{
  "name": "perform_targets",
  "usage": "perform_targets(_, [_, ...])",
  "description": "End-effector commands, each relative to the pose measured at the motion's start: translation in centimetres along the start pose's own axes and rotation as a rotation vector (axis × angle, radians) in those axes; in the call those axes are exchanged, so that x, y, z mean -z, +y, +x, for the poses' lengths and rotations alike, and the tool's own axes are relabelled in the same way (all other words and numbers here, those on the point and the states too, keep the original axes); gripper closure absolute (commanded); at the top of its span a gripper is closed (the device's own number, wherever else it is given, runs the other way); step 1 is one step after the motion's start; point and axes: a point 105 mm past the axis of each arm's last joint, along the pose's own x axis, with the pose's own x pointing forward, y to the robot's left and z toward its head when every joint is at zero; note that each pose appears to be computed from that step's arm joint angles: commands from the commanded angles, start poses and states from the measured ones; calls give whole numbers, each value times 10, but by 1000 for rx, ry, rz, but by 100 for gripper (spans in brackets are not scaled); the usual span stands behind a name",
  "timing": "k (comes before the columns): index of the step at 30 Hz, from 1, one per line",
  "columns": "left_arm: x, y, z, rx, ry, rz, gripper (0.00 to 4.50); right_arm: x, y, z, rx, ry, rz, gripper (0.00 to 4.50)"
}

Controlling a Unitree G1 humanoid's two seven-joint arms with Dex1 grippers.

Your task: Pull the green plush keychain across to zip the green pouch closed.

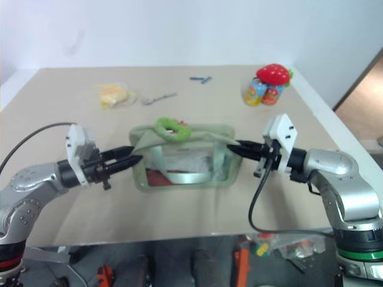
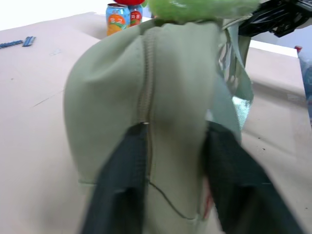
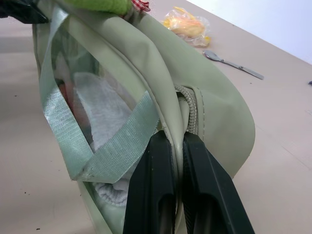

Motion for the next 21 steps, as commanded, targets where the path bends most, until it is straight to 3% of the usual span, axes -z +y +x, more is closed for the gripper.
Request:
perform_targets(1, [-9, 1, 5, 5, -41, 29, 442, -9, -1, -2, -5, -26, 10, 450])
perform_targets(2, [-10, 0, 7, 11, -50, 25, 448, -9, 1, -3, -19, -25, 55, 450])
perform_targets(3, [-11, -1, 9, 17, -56, 20, 450, -10, 2, -4, -33, -25, 96, 393])
perform_targets(6, [-10, -4, 11, 40, -54, 6, 450, -18, 8, -10, -85, -16, 134, 313])
perform_targets(10, [-7, -5, 9, 46, -41, -8, 450, -28, 2, -23, -82, 50, 83, 186])
perform_targets(11, [-7, -5, 8, 47, -39, -10, 450, -33, -1, -24, -74, 61, 55, 128])
perform_targets(15, [-4, -7, 7, 56, -27, -16, 450, -72, 0, -16, -97, 25, -58, 3])
perform_targets(21, [-5, -10, 12, 61, -36, -25, 450, -110, 32, 28, -223, -142, -191, 3])
